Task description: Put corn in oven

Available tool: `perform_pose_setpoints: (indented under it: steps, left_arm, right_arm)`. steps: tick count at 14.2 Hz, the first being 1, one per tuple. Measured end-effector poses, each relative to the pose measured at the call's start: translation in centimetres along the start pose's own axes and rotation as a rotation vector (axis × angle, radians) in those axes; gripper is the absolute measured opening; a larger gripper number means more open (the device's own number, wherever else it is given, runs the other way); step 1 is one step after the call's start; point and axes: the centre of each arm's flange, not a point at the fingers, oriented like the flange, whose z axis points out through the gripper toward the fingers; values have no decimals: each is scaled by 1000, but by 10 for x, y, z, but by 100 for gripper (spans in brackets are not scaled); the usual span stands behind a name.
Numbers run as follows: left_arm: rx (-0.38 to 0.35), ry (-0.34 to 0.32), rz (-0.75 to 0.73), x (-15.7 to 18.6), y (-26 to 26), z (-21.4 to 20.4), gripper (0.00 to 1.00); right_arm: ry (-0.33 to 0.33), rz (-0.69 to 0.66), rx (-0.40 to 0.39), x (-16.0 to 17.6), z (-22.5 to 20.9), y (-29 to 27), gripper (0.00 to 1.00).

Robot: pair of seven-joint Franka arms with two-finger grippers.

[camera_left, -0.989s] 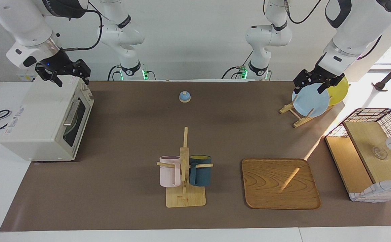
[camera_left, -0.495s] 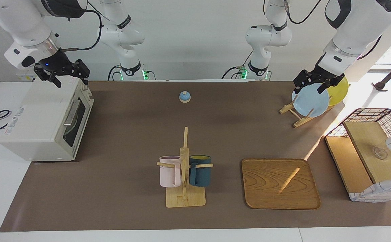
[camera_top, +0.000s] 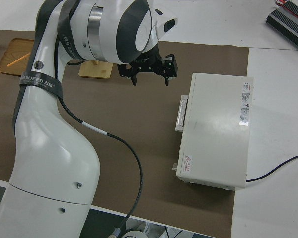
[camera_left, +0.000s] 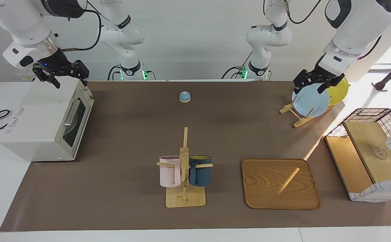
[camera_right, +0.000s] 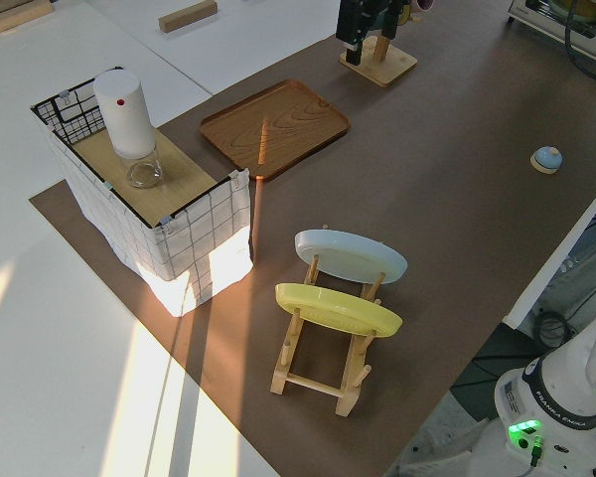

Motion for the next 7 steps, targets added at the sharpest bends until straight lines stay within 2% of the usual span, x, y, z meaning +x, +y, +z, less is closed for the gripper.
perform_pose_setpoints:
  steps: [7]
  left_arm:
    - [0, 0, 0, 0, 0, 0, 100]
  right_arm:
    - [37, -1, -7, 4, -4, 0, 100]
